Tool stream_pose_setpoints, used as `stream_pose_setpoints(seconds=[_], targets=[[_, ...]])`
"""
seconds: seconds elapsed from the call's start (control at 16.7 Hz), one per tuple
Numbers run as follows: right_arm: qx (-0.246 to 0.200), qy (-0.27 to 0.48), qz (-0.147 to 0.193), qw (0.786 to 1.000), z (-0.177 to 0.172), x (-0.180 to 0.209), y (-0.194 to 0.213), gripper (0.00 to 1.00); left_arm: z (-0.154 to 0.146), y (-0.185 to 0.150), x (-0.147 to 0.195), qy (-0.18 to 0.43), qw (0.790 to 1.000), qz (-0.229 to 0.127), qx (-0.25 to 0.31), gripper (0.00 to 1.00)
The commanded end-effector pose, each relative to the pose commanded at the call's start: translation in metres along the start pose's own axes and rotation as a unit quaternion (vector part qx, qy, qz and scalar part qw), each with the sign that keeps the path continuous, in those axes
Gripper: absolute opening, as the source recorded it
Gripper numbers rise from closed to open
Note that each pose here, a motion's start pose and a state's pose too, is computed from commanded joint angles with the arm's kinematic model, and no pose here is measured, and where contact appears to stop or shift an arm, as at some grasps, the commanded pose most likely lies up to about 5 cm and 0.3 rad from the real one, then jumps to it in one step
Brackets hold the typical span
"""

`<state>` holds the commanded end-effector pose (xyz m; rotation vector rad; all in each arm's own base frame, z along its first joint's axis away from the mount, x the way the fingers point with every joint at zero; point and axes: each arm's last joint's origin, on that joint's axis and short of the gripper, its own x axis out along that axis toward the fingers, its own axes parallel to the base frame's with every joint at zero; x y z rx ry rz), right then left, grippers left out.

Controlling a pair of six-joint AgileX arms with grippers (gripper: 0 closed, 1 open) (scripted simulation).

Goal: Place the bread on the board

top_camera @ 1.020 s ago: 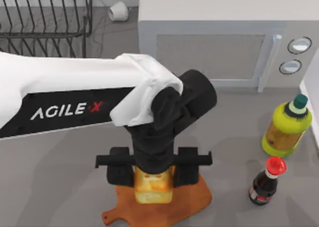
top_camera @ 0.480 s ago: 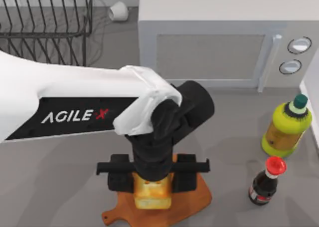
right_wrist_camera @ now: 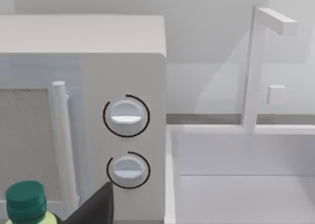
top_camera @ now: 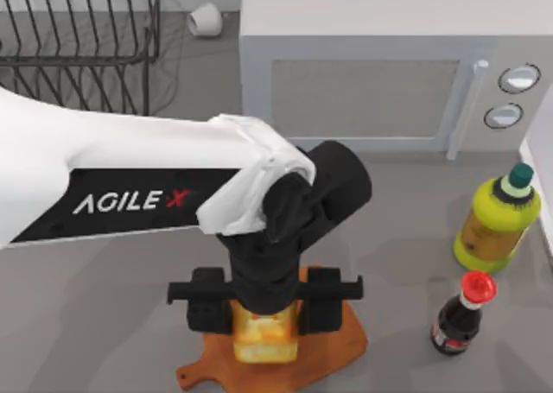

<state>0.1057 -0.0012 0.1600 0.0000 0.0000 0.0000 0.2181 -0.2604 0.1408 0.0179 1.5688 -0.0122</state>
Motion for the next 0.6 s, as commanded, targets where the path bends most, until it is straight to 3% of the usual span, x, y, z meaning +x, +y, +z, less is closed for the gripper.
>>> stream_pose_setpoints(seconds=[0.24, 0.6], targets=[[0.0, 0.0, 0.0, 1.0, 0.0, 0.0, 0.0, 1.0, 0.0, 0.0, 0.0, 0.0, 1.0, 0.0, 0.0, 0.98], [0.0, 0.0, 0.0, 1.0, 0.0, 0.0, 0.0, 1.0, 0.0, 0.0, 0.0, 0.0, 1.0, 0.0, 0.0, 1.0]])
